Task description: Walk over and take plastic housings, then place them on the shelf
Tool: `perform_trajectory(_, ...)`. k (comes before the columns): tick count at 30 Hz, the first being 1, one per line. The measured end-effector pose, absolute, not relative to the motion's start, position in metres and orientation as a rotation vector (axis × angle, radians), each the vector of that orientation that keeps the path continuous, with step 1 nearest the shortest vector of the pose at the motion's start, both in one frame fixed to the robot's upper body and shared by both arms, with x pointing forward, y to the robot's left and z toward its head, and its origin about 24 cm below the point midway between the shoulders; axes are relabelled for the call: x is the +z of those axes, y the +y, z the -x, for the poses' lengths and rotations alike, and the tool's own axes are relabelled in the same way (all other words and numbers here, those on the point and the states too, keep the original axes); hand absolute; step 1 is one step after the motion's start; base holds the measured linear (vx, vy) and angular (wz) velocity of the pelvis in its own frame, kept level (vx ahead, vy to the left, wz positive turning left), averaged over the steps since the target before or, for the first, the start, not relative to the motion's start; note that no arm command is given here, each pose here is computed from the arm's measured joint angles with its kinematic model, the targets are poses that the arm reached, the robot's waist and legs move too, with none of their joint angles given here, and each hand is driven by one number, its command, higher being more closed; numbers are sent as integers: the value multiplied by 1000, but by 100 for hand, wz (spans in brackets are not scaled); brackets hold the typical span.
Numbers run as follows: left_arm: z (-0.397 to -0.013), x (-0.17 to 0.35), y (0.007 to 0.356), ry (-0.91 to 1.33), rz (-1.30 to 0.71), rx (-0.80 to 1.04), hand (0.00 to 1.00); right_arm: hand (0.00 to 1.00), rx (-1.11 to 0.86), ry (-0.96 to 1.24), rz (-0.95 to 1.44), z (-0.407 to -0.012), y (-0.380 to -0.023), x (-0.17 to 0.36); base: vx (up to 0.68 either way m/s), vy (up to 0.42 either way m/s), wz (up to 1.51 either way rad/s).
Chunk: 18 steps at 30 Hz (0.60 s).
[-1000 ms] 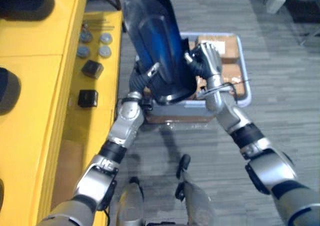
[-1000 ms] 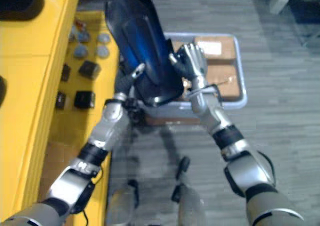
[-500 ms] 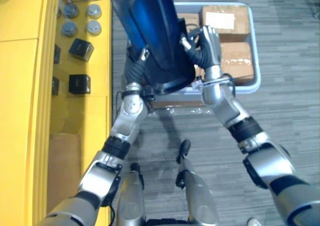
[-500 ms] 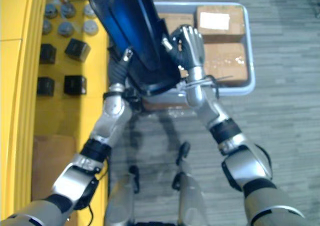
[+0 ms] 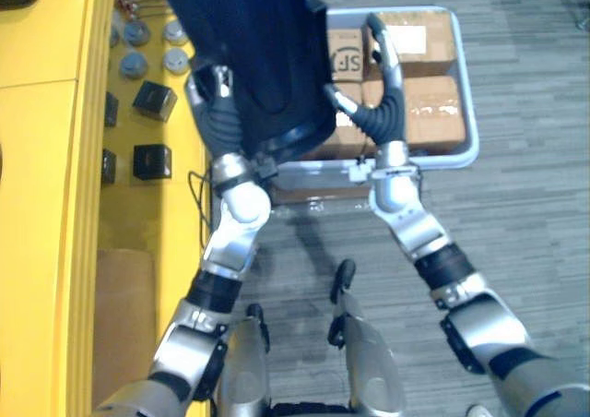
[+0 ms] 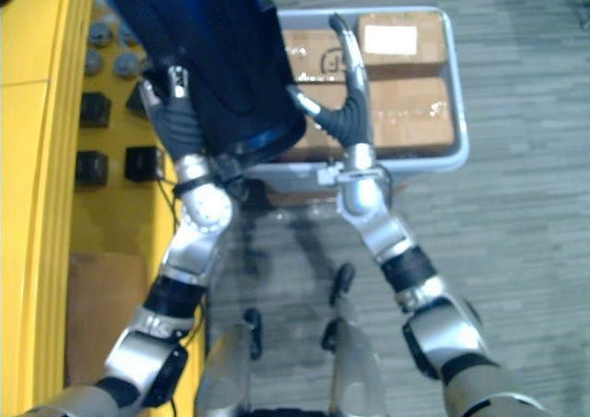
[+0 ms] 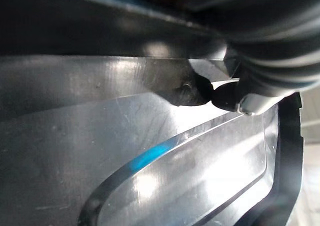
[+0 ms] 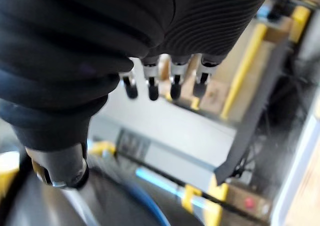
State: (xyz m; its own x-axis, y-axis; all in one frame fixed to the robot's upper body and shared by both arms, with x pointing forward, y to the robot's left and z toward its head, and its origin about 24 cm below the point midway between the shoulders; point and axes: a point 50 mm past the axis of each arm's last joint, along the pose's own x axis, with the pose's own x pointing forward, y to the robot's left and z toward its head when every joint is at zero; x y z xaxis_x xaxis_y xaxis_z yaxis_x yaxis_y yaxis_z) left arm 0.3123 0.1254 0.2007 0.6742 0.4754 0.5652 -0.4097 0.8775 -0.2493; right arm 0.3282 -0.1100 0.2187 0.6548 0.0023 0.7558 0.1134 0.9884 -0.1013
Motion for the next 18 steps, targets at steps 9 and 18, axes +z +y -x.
perform_trajectory(9,-277,140,161,-497,81,696,100,0,-130,-768,-153,-290,-158,176,87,9,1)
perform_trajectory(18,-229,110,222,-428,-106,962,100,0,-143,-662,-206,-270,-196,137,55,10,7)
